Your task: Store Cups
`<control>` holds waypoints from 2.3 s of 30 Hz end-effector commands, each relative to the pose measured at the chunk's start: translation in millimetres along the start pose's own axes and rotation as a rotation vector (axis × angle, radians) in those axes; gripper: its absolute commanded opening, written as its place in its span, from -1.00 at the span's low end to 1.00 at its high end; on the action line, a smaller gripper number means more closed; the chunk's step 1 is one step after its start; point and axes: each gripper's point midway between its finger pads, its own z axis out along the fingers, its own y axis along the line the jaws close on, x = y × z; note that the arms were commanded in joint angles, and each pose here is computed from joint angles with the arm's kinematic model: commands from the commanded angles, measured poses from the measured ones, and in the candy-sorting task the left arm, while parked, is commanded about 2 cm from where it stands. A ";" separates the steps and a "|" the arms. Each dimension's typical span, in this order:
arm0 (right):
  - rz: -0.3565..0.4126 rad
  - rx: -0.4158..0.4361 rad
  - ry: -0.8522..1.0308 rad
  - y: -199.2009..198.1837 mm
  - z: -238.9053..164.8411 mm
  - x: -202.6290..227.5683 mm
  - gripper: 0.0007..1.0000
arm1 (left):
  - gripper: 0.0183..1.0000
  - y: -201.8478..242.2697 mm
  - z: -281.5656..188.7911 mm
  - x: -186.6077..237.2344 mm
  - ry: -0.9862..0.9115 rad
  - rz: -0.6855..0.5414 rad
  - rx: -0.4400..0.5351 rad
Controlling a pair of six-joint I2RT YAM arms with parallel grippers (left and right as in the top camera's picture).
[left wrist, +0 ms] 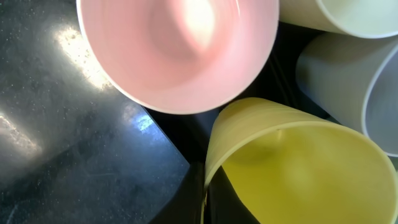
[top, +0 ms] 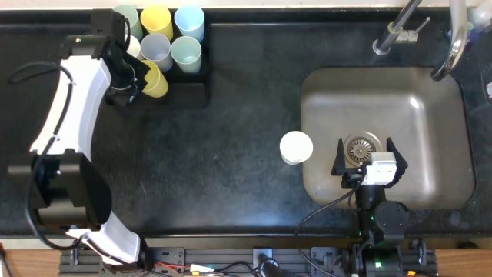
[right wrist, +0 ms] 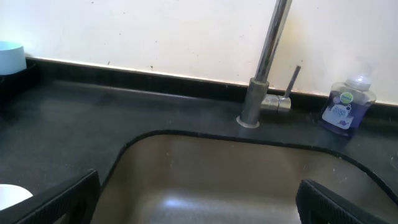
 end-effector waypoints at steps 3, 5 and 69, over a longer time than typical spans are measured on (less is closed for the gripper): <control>0.005 0.008 0.000 -1.5 0.3 3.3 0.99 | -0.96 6.7 25.2 -2.0 0.008 -0.006 -0.062; 0.005 0.008 0.000 -1.5 0.3 3.3 0.99 | -0.96 5.8 29.5 -1.8 0.006 -0.002 -0.068; 0.005 0.008 0.000 -1.5 0.3 3.3 1.00 | 0.99 90.1 -158.5 85.4 -1.371 0.952 0.838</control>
